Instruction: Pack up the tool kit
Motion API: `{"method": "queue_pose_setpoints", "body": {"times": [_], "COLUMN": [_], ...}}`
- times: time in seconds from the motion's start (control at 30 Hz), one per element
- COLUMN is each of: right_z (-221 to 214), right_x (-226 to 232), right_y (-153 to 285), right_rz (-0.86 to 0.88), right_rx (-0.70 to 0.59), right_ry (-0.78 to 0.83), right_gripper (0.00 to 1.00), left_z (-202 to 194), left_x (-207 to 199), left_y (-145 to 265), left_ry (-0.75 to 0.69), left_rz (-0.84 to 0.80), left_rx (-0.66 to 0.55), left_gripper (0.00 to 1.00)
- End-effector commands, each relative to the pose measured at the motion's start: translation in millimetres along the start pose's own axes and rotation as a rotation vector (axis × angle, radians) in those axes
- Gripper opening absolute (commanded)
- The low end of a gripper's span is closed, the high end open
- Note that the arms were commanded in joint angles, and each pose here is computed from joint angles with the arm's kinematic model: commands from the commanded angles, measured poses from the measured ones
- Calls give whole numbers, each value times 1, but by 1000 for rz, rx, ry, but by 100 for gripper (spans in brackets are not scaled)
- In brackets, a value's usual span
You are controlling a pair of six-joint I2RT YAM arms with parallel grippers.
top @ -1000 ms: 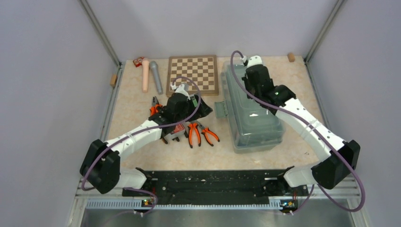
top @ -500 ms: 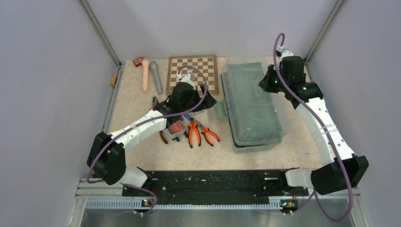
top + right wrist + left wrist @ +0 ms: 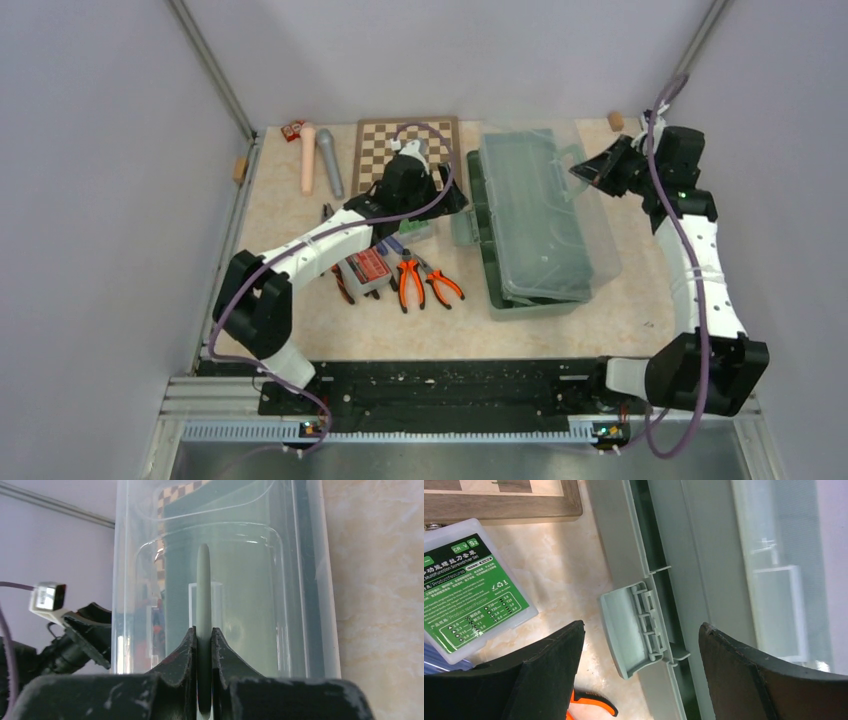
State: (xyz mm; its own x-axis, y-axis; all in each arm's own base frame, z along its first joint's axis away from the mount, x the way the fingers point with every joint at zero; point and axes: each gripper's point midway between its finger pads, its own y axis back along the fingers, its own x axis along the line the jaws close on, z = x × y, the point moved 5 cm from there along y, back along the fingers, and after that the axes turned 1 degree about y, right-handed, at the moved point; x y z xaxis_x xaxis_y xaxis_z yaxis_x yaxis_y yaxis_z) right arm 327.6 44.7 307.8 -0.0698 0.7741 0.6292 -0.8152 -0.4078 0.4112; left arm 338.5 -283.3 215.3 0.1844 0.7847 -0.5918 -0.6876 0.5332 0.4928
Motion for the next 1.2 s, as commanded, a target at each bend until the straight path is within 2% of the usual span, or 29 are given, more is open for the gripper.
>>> {"method": "queue_pose_setpoints", "body": {"times": [0.0,0.5,0.6,0.83,1.17], "right_z": [41,58,55,54,49], "right_x": [16,-57,-65,-50,-42], "right_y": [18,30,28,35,34], "right_rz": [197,159,151,151,172], "right_rx": [-159,-194,-183,-204,-197], "right_ry": [-29,-175,-200,-167,-172], "right_gripper": [0,0,0,0,0], "left_z": [12,12,8,-32,-88], "left_x": [-10,3,-5,-45,-59], "left_y": [-3,38,49,51,20], "left_ry": [-18,-7,21,25,16], "left_rz": [-34,-45,-100,-198,-137], "left_rx": [-23,-48,-45,29,134], "left_gripper": [89,89,89,86,70]}}
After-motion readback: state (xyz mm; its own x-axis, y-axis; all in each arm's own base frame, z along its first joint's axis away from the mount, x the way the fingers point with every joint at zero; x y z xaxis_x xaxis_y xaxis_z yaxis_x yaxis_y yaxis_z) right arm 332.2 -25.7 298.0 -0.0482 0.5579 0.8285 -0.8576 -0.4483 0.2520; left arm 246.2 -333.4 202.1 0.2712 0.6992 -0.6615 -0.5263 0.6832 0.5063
